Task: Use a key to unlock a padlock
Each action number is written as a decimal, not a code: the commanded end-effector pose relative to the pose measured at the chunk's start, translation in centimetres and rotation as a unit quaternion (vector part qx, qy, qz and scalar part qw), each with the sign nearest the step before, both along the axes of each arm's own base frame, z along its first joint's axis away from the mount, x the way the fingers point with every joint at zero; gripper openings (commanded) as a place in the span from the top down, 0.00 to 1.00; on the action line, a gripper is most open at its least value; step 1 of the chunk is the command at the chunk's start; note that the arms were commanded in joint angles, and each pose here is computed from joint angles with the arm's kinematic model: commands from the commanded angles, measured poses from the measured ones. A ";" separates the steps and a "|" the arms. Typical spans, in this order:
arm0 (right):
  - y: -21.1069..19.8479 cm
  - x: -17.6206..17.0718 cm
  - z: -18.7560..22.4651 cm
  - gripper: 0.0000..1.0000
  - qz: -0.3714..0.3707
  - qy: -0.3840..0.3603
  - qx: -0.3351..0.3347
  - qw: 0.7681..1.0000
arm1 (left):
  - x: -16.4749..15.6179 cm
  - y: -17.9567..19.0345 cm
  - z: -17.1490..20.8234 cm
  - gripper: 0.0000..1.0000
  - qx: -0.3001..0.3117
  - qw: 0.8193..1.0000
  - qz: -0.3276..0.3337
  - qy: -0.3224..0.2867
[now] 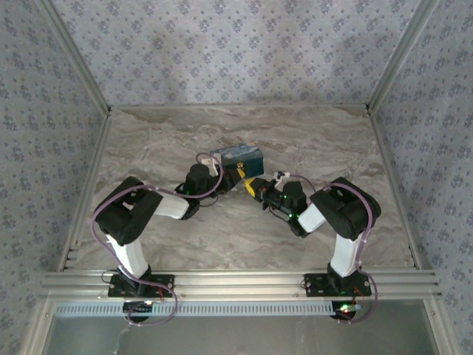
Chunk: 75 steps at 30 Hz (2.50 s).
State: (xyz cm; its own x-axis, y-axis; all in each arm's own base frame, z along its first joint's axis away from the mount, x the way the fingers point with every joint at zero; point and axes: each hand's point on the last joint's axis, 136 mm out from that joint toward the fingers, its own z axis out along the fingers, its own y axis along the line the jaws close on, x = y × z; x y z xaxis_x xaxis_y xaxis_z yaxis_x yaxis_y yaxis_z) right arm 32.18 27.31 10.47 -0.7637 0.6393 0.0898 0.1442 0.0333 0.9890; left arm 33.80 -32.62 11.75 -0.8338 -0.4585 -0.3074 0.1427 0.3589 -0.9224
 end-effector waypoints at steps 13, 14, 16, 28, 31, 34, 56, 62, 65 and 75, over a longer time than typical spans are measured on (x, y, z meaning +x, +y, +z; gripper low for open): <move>-0.2 1.3 0.0 1.00 -0.028 0.002 0.004 1.000 | -1.1 -1.2 2.0 0.98 -0.035 0.999 -0.032 -0.021; -0.1 1.4 0.1 1.00 -0.029 0.001 0.005 1.000 | -1.3 -1.5 2.1 0.99 -0.038 0.998 -0.036 -0.019; 0.1 1.9 0.3 1.00 -0.030 -0.003 0.007 1.000 | -1.9 -2.2 2.2 1.00 -0.043 0.998 -0.048 -0.018; 0.6 3.3 1.3 1.00 -0.033 -0.019 0.016 0.999 | -4.8 -3.9 1.7 1.00 -0.045 0.996 -0.080 -0.013; 0.7 3.2 1.3 1.00 -0.030 -0.020 0.015 0.999 | -5.0 -3.8 1.7 1.00 -0.044 0.996 -0.081 -0.013; 0.6 3.0 0.9 1.00 -0.025 -0.019 0.009 0.999 | -4.9 -3.5 1.4 1.00 -0.036 0.996 -0.078 -0.014; -5.0 -4.9 -7.5 0.67 0.049 0.065 -0.137 0.987 | -1.8 -0.9 -0.4 1.00 0.000 1.000 -0.028 0.000; -6.5 -6.8 -6.5 0.65 0.091 0.032 -0.273 0.957 | -1.9 -0.8 -0.4 1.00 0.000 1.000 -0.028 0.002; -7.3 -6.8 -4.3 0.60 0.103 -0.001 -0.329 0.939 | -2.0 -0.8 -0.3 1.00 -0.001 1.000 -0.028 0.003; -6.7 -6.3 0.8 0.56 0.176 -0.107 -0.458 0.865 | -1.9 -1.0 0.2 1.00 -0.005 1.000 -0.029 0.007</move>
